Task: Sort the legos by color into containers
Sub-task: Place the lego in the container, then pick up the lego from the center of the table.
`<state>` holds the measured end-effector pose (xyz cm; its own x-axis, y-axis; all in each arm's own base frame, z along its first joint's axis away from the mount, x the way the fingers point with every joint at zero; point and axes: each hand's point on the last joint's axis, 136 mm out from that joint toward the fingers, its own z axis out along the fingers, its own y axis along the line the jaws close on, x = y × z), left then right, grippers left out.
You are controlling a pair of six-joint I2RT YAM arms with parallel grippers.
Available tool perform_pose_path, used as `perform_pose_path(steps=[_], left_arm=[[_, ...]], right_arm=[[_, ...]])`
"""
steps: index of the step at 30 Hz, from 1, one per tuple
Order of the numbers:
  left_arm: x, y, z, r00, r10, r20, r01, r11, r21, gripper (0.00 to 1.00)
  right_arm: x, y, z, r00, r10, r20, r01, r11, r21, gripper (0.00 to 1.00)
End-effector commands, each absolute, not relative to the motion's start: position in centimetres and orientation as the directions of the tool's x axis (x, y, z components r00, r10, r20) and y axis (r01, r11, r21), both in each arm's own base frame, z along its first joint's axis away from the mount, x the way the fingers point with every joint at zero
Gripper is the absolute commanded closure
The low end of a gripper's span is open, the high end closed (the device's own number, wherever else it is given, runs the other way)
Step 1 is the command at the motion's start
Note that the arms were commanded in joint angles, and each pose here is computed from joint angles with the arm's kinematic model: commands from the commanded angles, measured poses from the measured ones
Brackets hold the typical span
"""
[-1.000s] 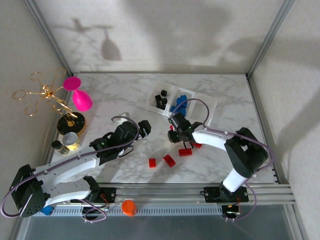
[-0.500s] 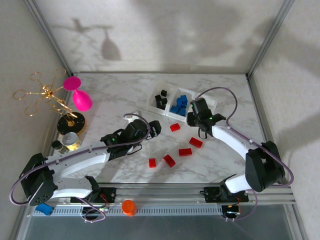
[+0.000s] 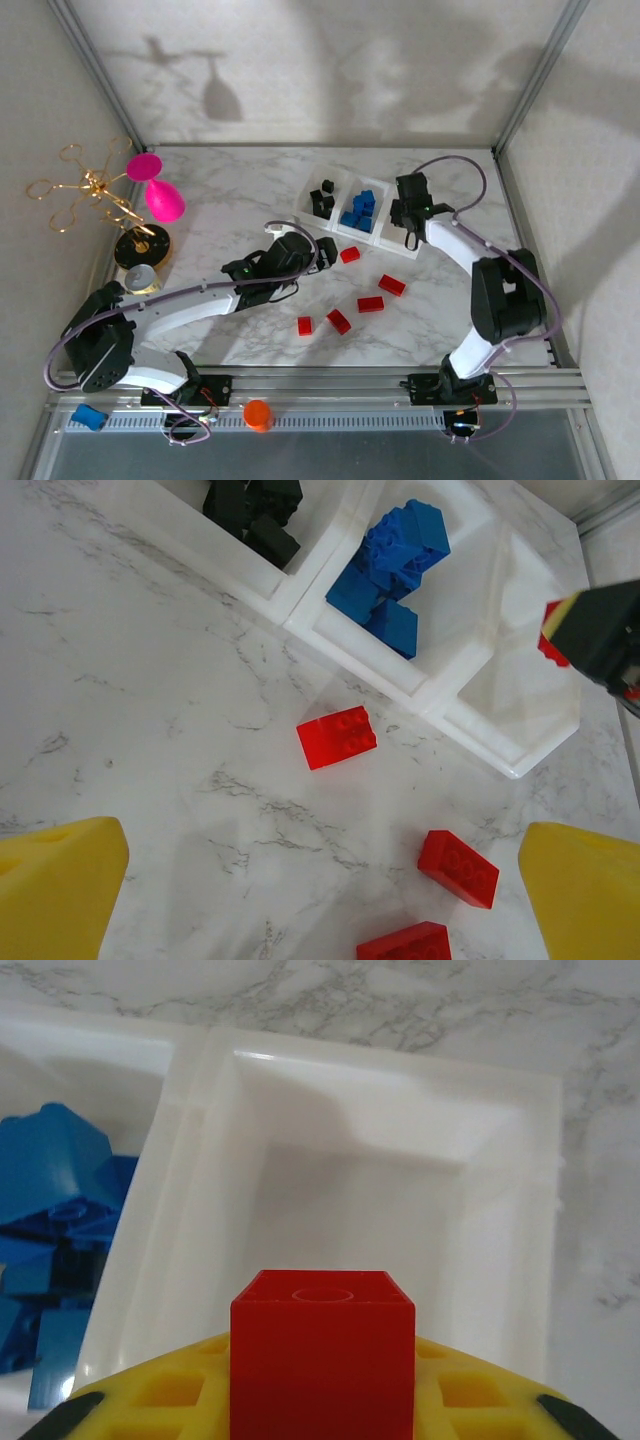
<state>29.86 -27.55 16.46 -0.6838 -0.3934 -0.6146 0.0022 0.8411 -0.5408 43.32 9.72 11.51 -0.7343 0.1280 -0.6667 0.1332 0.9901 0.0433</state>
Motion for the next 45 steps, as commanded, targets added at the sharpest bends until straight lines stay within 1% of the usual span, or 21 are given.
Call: perform_pose_path(steps=[1,4,7,12,18,25,32,36,42,45], left_arm=[[30.2,-28.9,17.8,-0.678,-0.386,-0.625,0.046,0.827,-0.561,0.0],[30.3,-29.0,17.9,-0.676,-0.384,-0.629,0.049,0.829,-0.558,0.0],[30.4,-29.0,18.2,-0.672,-0.383,-0.634,0.051,0.83,-0.555,0.0],[30.3,-28.7,18.7,-0.664,-0.382,-0.643,0.054,0.833,-0.551,0.0],[30.0,-27.6,19.9,-0.638,-0.399,-0.659,0.052,0.831,-0.553,0.0],[29.3,-25.6,19.8,-0.615,-0.424,-0.665,0.018,0.835,-0.549,0.0],[28.5,-23.7,18.7,-0.605,-0.441,-0.663,-0.031,0.845,-0.535,0.01],[28.2,-22.5,18.3,-0.587,-0.464,-0.664,-0.061,0.843,-0.534,0.0],[27.9,-20.9,18.0,-0.557,-0.502,-0.662,-0.11,0.835,-0.54,0.0],[27.8,-20.3,18.0,-0.542,-0.512,-0.667,-0.128,0.834,-0.536,0.0]], right_arm=[[45.6,9.1,12.1,-0.708,0.124,-0.695,0.155,0.988,0.018,0.71],[46.4,8.8,11.6,-0.717,0.127,-0.685,0.165,0.986,0.01,0.64],[46.5,8.9,11.9,-0.712,0.127,-0.691,0.162,0.987,0.014,0.55],[46.1,9.2,13.0,-0.704,0.133,-0.697,0.148,0.988,0.039,0.47],[44.1,10.4,14.8,-0.695,0.155,-0.702,0.108,0.988,0.112,0.44],[39.6,13.6,14.7,-0.723,0.128,-0.679,0.024,0.987,0.159,0.4],[34.5,17.2,12.6,-0.757,0.084,-0.648,-0.058,0.979,0.195,0.37],[32.4,19.5,10.9,-0.775,0.036,-0.631,-0.114,0.974,0.196,0.35],[30.7,23.1,8.2,-0.793,-0.053,-0.607,-0.212,0.958,0.193,0.3],[30.9,23.6,6.7,-0.805,-0.069,-0.589,-0.215,0.96,0.181,0.29]])
